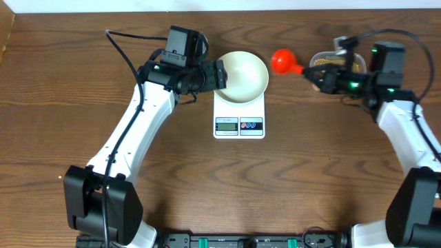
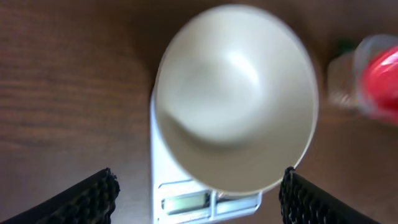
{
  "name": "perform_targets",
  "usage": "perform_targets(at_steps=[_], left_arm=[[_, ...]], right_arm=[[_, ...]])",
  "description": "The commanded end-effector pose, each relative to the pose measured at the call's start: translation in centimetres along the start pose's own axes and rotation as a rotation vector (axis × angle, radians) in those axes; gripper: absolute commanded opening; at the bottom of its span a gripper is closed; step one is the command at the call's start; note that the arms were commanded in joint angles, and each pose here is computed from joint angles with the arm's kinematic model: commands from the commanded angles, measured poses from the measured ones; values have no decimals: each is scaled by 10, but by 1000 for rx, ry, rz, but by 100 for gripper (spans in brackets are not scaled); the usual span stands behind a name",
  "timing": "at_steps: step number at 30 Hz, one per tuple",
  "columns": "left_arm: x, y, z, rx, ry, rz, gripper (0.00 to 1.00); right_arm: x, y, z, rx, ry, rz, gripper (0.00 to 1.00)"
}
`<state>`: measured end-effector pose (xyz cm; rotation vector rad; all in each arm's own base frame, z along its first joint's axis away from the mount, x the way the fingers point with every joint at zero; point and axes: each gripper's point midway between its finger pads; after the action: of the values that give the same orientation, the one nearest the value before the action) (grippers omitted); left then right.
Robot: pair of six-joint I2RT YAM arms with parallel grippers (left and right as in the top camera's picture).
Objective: Scoop item into bowl and weigh 50g on scale
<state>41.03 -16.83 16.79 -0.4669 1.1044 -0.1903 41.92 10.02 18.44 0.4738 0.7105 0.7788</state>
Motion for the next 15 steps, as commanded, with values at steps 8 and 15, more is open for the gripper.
perform_targets(at_steps=[8,15], left_arm=[[-40,1,-59,142,163,61,72],[-14,-7,-117,207,269,120,47]], right_arm=[[-96,-25,34,43,-167,-169,1],[-117,-54,21,119,-153,-332,1]])
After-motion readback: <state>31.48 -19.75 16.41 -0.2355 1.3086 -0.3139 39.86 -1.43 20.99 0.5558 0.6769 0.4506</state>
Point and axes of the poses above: each gripper's point midway between its finger pads, its own x axis out along the fingers, its own y axis along the line the jaws close on, z = x × y, and after that the axes turned 10 degrees about -x, right-handed
